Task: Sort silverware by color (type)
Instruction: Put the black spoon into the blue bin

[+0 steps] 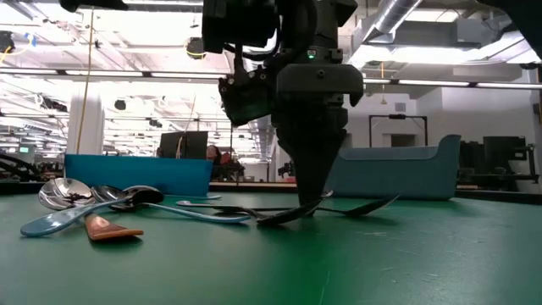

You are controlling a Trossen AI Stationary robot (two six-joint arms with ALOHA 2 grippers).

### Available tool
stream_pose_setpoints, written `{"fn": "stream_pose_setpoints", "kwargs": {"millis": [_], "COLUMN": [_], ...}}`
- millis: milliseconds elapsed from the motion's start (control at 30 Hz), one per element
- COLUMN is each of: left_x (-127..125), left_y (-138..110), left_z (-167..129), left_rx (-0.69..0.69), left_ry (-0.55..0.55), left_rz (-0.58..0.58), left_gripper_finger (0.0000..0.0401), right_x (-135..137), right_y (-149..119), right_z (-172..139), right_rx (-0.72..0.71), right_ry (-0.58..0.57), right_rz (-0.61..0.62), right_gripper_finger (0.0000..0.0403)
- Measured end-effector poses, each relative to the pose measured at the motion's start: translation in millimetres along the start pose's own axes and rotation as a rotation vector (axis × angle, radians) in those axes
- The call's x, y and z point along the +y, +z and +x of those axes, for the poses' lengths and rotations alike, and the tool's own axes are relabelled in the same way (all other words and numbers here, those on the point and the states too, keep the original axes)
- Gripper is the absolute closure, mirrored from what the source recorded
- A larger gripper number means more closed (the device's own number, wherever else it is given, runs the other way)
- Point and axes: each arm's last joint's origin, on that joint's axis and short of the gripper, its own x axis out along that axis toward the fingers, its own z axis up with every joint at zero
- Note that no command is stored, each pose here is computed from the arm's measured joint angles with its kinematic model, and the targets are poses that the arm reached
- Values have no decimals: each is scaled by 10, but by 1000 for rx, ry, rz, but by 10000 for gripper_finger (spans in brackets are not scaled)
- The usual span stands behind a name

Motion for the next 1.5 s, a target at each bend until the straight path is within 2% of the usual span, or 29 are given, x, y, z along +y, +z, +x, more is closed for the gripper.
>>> {"fn": "stream_pose_setpoints", "kwargs": {"millis": [267, 533, 833, 1033, 1233, 1367, 1500], "left_x": [-2, 6, 4, 3, 11, 17, 18], "left_y": [5, 14, 18, 17, 19, 21, 21], "left_z": [0, 0, 0, 1, 0, 0, 0], "left_rx": [-4, -21, -26, -23, -33, -43, -43], "left_ry": [-1, 29, 32, 25, 51, 74, 76], "left_rz": [-5, -14, -34, -68, -77, -75, -62], "left_gripper_finger": [222, 222, 222, 222, 222, 222, 222], "right_x": [-193, -499, -978, -1321, -1650, -1866, -2047], "right_y": [28, -3, -208, -555, -957, -1272, -1600], "right_z": [-182, -596, -1332, -1814, -2089, -2109, -1978], "right_rx": [-28, -89, -223, -232, -152, -154, -179], "right_ry": [58, 52, -35, -159, -286, -319, -338], "right_rz": [48, 109, 213, 281, 315, 353, 397], "right_gripper_finger": [399, 402, 402, 403, 403, 403, 403]}}
